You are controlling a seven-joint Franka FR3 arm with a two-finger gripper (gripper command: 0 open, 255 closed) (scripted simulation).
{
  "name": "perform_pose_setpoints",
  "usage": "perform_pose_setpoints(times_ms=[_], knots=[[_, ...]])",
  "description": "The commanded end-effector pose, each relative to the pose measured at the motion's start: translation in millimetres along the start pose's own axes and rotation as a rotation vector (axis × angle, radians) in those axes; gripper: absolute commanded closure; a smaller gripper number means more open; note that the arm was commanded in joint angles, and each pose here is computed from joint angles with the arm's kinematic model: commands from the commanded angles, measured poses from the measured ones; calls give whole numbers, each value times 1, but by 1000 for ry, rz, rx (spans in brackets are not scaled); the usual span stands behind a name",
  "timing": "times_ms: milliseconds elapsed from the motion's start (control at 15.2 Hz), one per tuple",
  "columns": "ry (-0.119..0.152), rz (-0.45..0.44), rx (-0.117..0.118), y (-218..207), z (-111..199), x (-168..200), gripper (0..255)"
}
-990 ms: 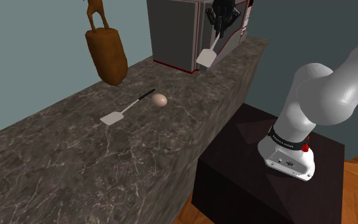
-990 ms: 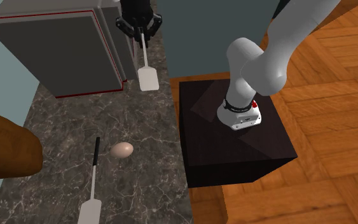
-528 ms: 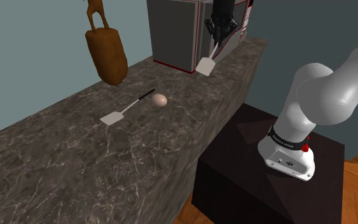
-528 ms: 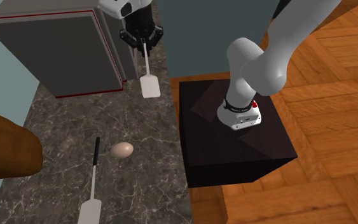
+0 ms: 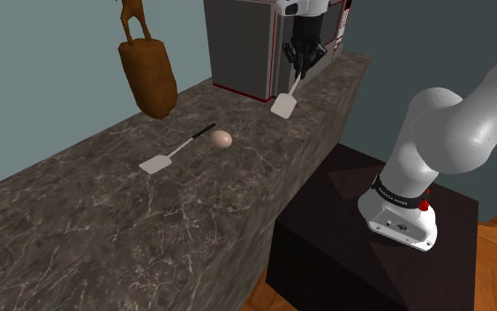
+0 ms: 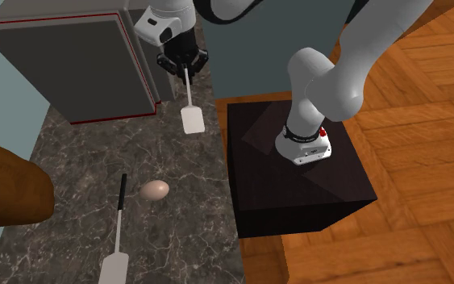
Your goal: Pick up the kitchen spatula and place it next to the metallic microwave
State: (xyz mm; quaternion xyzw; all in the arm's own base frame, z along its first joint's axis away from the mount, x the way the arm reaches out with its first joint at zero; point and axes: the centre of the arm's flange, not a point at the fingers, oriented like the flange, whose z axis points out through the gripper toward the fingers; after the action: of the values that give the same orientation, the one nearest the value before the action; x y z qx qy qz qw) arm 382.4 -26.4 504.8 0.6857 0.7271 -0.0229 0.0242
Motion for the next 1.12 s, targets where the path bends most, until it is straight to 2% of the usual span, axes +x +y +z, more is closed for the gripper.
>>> perform_pose_setpoints(times_ms=[0, 1056], knots=[[0, 0, -1, 0, 10, 1, 255], [0, 0, -1, 0, 95, 7, 255]])
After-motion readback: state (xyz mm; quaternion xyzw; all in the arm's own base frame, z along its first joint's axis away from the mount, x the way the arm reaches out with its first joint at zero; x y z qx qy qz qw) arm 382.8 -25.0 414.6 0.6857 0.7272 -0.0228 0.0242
